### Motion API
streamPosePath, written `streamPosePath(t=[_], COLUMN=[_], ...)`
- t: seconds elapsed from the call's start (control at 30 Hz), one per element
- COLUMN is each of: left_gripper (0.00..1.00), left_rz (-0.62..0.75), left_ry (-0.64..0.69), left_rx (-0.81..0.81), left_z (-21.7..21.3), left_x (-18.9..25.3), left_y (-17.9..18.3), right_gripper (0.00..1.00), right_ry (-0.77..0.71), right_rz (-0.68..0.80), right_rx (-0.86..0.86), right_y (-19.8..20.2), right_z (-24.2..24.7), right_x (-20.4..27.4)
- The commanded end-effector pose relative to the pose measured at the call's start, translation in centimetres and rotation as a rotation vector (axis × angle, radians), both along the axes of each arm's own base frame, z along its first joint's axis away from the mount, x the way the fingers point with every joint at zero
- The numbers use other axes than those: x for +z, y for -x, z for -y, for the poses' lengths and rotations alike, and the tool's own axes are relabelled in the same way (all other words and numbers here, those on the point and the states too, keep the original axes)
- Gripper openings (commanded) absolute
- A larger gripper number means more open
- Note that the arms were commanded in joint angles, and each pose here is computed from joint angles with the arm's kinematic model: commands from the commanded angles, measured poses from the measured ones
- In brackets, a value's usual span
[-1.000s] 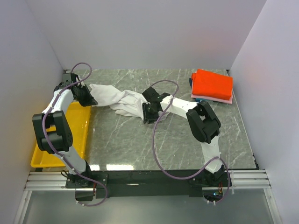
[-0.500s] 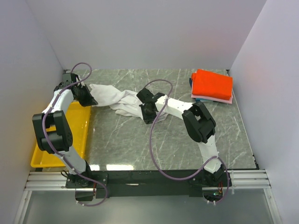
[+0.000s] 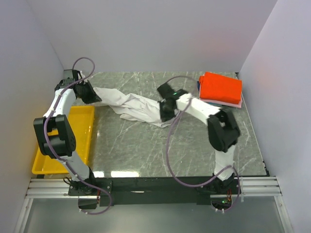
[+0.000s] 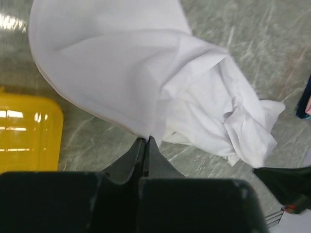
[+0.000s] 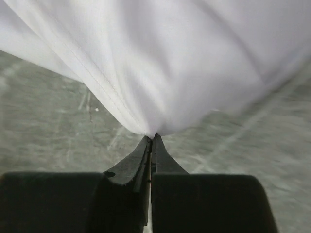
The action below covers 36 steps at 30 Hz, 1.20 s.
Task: Fold and stack the t-shirts
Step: Flatten the tshirt out
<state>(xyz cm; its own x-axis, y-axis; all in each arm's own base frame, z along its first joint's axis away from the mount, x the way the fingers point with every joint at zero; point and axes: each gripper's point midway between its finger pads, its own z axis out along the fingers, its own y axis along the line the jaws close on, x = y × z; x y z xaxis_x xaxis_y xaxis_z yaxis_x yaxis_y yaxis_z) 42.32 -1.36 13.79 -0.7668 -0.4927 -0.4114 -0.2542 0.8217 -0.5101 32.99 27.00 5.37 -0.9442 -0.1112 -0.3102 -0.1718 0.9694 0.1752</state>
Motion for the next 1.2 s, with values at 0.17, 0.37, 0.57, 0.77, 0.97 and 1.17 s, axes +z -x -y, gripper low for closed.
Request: streamPosePath(t=[0.17,0.37,0.57,0.77,0.97,1.17], left_gripper=[0.0,0.0,0.0,0.0,0.0,0.0], left_rz=[0.299,0.53,0.83,0.987,1.094,1.031], left_ry=[-0.003,0.065,0.141,0.153,0.171,0.209], left_rx=[0.008,0.121,0.193,0.311,0.318,0.246], left_z=[1.1,0.7,0.9,0.0,0.4,1.4], left_x=[10.0,19.7,31.8,39.0,43.6,40.5], left_y=[-4.7,-7.2,-4.0,2.9,6.7,3.0], right_gripper=[0.0,0.0,0.0,0.0,0.0,0.0], right_ry=[-0.129,-0.199,-0.261,-0.345,-0.365,-0.293], right_rz=[0.35,0.589,0.932,1.337,1.567,1.512], right_rx=[-0.227,-0.298,-0.331,-0.406,-0.442,-0.432], right_y=[-5.6,-6.8,-3.8,2.8,8.2,4.5], right_z=[10.4,15.1,17.6,21.2,23.8,23.2], right_x=[18.1,29.7,41.9,52.8,58.3,56.3])
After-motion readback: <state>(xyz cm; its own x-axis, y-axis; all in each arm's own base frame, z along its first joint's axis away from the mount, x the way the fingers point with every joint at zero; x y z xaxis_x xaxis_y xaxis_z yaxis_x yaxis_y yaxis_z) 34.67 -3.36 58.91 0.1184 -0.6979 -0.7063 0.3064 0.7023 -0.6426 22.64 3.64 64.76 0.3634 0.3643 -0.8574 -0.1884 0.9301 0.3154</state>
